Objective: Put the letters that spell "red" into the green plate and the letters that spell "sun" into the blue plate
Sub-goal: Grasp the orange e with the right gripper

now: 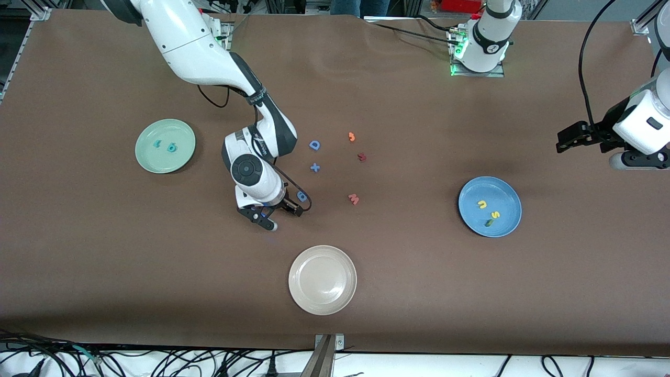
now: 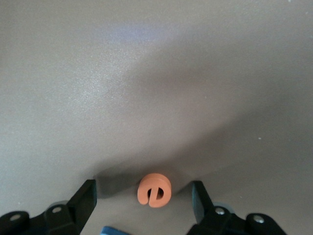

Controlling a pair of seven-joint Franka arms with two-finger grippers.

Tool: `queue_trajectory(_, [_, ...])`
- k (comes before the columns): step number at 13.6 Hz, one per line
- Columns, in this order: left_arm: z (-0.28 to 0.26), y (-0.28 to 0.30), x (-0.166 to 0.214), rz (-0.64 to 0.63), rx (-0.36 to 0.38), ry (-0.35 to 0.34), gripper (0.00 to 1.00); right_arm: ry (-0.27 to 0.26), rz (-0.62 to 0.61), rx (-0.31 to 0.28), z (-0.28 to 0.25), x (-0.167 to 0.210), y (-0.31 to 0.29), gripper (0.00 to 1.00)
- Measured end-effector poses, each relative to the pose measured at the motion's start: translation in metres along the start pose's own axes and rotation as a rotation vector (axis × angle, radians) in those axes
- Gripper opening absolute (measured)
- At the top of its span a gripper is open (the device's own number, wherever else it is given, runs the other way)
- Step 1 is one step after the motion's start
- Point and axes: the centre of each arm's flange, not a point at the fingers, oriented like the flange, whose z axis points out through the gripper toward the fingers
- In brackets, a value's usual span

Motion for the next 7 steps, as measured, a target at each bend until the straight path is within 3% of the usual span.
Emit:
queue_trajectory(1, [0.0000, -0.0033, 0.0001, -0.002, 0.000, 0.000, 1.00, 0.000, 0.000, -0.001, -0.0003, 0.0003, 0.0002, 0.81])
queue_trajectory(5, [0.0001, -0.0060, 0.0001, -0.002, -0.001, 0.000, 1.00, 0.006, 0.000, 0.010, -0.0056, 0.0021, -0.0032, 0.35])
queue_trajectory(7, [0.0006, -0.0060, 0.0003, -0.002, -0.001, -0.001, 1.00, 0.005, 0.000, 0.009, -0.0082, 0.0022, -0.0034, 0.29])
